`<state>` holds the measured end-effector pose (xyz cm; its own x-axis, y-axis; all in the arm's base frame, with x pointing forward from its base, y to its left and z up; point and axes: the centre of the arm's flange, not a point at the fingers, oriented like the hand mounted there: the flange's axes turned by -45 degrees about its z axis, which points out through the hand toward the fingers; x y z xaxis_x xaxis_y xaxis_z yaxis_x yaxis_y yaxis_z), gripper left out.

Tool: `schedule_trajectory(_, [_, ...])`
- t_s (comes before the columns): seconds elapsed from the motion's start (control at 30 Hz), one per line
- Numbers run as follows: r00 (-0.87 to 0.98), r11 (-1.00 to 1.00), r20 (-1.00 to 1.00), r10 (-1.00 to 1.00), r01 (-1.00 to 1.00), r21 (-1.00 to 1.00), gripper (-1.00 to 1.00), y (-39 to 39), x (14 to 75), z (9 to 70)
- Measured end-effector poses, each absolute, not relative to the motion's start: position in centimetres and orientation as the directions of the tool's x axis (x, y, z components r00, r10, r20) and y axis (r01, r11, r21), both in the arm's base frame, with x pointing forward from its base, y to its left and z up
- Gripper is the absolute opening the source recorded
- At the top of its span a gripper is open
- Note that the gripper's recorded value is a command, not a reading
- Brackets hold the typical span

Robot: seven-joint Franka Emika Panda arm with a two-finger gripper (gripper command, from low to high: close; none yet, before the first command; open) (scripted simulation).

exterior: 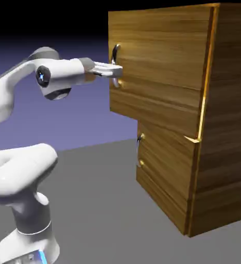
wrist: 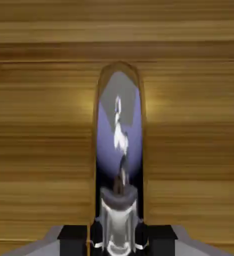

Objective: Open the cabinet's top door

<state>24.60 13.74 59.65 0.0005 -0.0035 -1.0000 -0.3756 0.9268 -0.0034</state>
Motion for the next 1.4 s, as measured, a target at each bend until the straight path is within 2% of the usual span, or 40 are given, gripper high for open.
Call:
schedule_trajectory(0.43, [0.0,0.784,-1.0,0.0,-0.621,0.0,-1.0,5.2,18.1,59.7])
schedule_trajectory(0.97, [0.0,0.694,-1.0,0.0,-0.72,0.0,-1.0,0.6,16.0,59.7])
schedule_trajectory(1.4, [0.0,0.498,-1.0,0.0,-0.867,0.0,-1.0,-8.4,13.7,59.7])
